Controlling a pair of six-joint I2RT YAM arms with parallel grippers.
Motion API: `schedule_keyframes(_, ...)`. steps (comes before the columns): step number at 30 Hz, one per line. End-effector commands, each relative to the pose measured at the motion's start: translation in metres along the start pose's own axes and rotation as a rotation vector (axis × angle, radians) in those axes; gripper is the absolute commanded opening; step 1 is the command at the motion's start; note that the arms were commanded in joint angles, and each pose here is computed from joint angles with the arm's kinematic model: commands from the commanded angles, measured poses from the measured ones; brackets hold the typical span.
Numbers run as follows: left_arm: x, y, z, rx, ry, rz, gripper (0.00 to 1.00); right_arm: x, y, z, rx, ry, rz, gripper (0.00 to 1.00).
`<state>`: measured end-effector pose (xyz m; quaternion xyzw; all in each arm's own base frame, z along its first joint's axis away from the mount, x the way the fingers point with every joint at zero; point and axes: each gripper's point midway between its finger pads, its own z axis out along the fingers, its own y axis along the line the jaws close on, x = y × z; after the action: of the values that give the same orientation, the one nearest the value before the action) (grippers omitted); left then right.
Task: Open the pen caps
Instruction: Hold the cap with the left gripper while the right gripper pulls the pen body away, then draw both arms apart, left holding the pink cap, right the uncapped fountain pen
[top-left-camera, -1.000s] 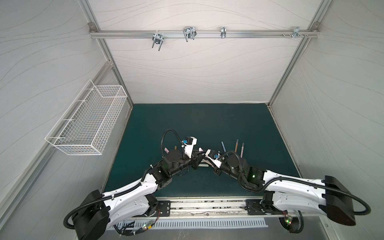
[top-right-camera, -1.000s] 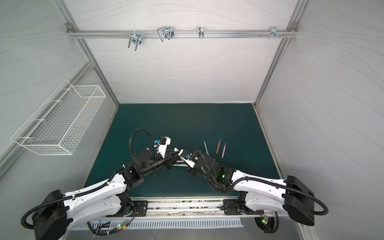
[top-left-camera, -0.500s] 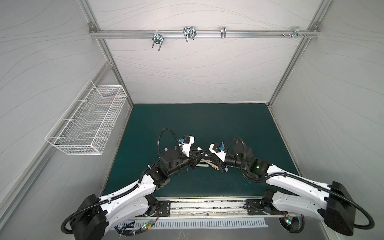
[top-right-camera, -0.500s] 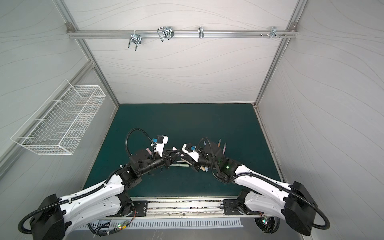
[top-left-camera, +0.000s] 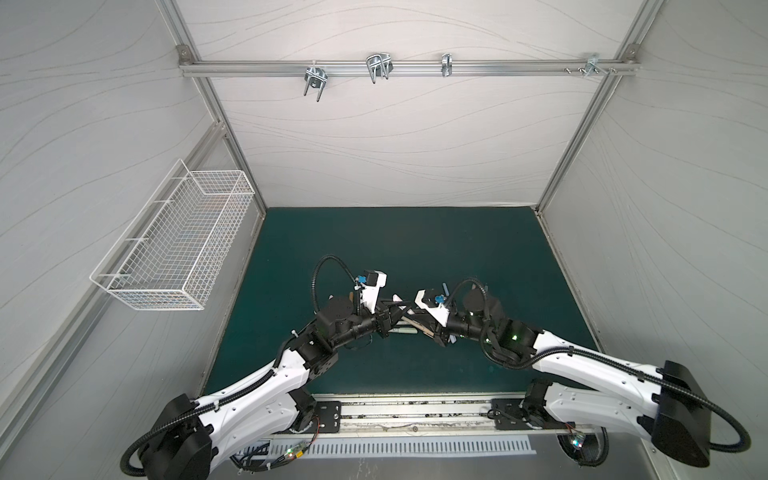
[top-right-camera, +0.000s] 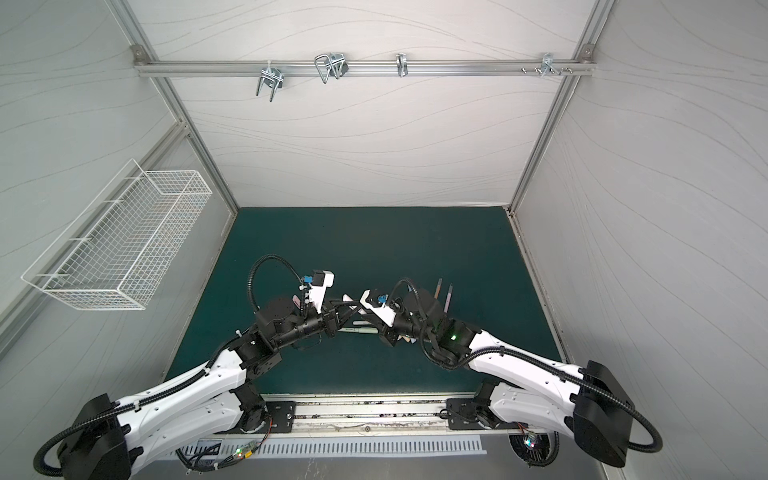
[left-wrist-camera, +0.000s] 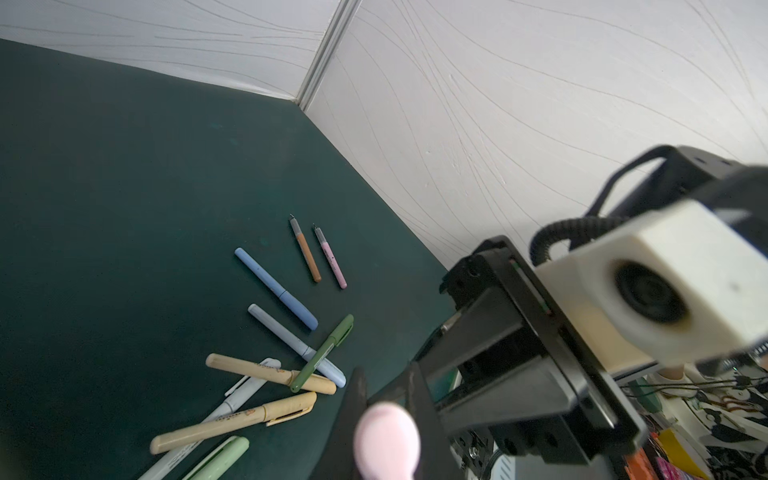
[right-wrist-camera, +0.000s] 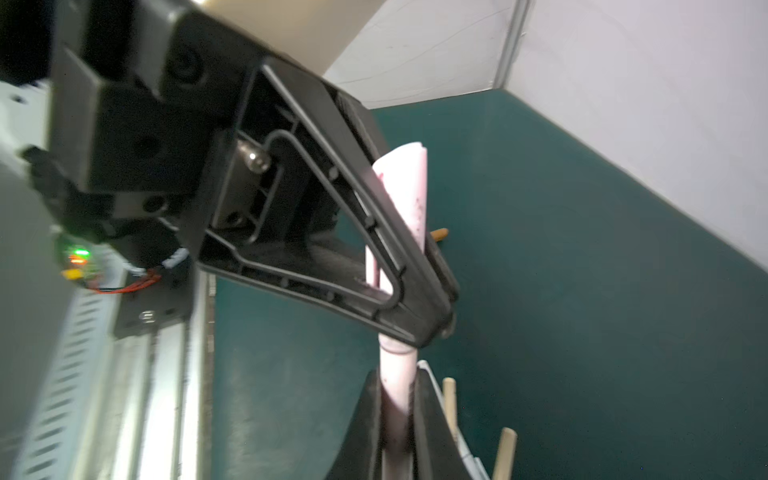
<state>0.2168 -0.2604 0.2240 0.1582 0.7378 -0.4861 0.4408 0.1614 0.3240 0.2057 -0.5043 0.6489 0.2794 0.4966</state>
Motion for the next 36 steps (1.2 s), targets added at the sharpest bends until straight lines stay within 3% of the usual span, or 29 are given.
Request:
schedule_keyframes(1,-0.037,0.026,-0.008,-0.14,-0.149,0.006,0.0,0.017,-0.014,-0.004,0.239,0.086,-0.203,0.0)
schedule_keyframes(4,-0.036,0.028,-0.009,-0.149,-0.153,0.001,0.0,0.013,-0.019,-0.002,0.36,0.099,-0.289,0.0)
schedule_keyframes(6,-0.037,0.03,-0.01,-0.158,-0.158,-0.003,0.0,0.013,-0.018,0.0,0.363,0.102,-0.292,0.0)
schedule_keyframes(14,-0.04,0.033,-0.014,-0.168,-0.176,-0.005,0.0,0.024,0.01,-0.01,-0.009,0.097,-0.127,0.0)
schedule_keyframes(18,-0.04,0.033,-0.014,-0.168,-0.178,-0.007,0.0,0.026,0.011,-0.016,-0.074,0.106,-0.075,0.0)
schedule_keyframes(30,-0.045,0.035,-0.02,-0.186,-0.201,-0.001,0.0,0.025,0.0,-0.017,0.001,0.104,-0.088,0.0)
schedule_keyframes(34,-0.038,0.059,-0.025,-0.322,-0.175,-0.026,0.0,0.021,-0.013,-0.023,0.065,0.061,-0.04,0.0)
schedule_keyframes(36,-0.037,0.08,-0.033,-0.45,-0.181,-0.038,0.0,0.022,-0.034,-0.027,0.148,0.063,0.023,0.0)
